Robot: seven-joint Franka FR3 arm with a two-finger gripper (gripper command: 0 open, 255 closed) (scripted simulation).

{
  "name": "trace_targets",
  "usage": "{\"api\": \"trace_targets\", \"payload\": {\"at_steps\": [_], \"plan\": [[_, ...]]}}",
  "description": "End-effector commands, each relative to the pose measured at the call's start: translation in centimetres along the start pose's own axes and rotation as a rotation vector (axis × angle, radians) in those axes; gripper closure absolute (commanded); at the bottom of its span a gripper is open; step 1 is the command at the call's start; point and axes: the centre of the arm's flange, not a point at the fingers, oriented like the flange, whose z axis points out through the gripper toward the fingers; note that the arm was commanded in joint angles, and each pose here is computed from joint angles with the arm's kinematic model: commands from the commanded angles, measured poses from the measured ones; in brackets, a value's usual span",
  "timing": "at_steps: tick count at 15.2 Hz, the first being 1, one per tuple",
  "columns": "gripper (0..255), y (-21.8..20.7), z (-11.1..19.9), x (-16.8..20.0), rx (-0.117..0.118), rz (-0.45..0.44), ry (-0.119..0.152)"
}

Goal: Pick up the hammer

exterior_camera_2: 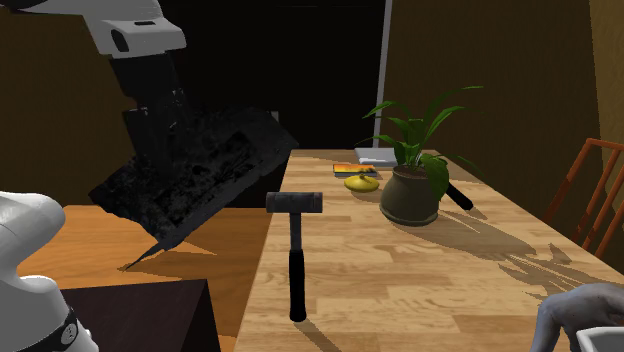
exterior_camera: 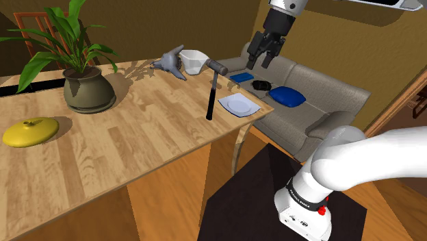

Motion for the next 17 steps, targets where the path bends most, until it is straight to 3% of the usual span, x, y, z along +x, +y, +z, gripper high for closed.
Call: {"api": "trace_targets", "payload": {"at_steps": [1,13,17], "plan": [[0,0.0,0.0,0.0,0.0,0.0,0.0],[0,0.4,5.0,16.2,-0.096,0.073,-0.074],[0,0.7,6.7,16.6,-0.099,0.076,-0.077]]}}
